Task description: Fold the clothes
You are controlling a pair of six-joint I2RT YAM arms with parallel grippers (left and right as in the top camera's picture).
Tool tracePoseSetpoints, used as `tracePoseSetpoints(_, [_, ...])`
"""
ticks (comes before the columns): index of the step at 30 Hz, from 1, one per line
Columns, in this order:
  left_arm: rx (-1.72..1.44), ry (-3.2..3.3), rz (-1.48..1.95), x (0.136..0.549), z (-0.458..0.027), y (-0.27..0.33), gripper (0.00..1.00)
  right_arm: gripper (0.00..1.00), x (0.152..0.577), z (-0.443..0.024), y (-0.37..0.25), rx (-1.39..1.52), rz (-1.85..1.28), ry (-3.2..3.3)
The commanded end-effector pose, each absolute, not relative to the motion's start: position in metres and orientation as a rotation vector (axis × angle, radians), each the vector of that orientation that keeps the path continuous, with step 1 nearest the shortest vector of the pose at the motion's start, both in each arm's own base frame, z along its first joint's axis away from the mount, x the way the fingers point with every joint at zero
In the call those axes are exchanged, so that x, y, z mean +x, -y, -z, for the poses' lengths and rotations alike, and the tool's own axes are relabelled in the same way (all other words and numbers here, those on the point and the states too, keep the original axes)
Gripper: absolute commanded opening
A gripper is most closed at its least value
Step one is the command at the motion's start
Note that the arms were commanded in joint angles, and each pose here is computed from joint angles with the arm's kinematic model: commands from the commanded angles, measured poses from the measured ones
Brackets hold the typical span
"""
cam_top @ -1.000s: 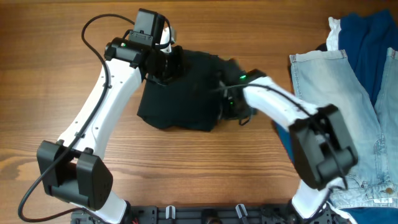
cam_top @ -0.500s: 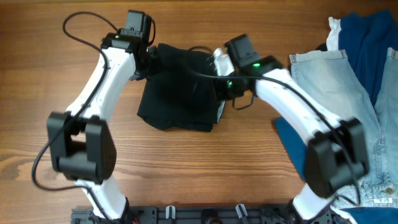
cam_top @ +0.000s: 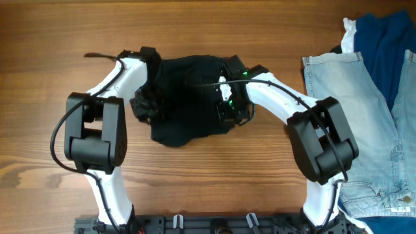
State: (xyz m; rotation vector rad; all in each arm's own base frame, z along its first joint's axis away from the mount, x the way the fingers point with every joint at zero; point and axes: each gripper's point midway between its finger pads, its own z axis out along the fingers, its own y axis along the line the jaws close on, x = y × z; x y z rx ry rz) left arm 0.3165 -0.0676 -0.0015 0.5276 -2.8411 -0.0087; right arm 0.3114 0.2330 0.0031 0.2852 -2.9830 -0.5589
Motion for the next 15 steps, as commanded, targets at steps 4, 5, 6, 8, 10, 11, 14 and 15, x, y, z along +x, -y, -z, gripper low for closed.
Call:
tracePoseSetpoints(4, [0.502, 2.632, -0.122, 0.259, -0.012, 0.093, 0.54, 0.15, 0.383, 0.008, -0.164, 0.148, 0.318, 3.225])
tracePoseSetpoints(5, [0.499, 2.705, -0.162, 0.267, -0.031, 0.094, 0.55, 0.15, 0.388, -0.002, -0.161, 0.157, 0.318, 3.233])
tracePoseSetpoints(6, [0.502, 2.769, -0.19, 0.274, -0.043, 0.094, 0.56, 0.15, 0.39, -0.01, -0.161, 0.172, 0.318, 3.238])
tracePoseSetpoints(8, [0.512, 2.882, -0.201, 0.289, -0.059, 0.088, 0.59, 0.16, 0.394, -0.027, -0.16, 0.171, 0.314, 3.26])
tracePoseSetpoints(10, [0.549, 3.103, -0.178, 0.323, -0.083, 0.071, 0.84, 0.2, 0.407, -0.068, -0.156, 0.173, 0.29, 3.349])
tracePoseSetpoints(11, [0.531, 3.214, -0.182, 0.342, -0.094, 0.065, 0.87, 0.22, 0.411, -0.089, -0.158, 0.175, 0.319, 3.392])
tracePoseSetpoints(14, [0.358, 3.502, -0.249, 0.402, -0.115, 0.054, 0.95, 0.35, 0.411, -0.143, -0.158, 0.145, 0.404, 3.505])
tracePoseSetpoints(15, [0.369, 3.542, -0.261, 0.415, -0.115, 0.049, 0.97, 0.36, 0.409, -0.156, -0.157, 0.15, 0.42, 3.527])
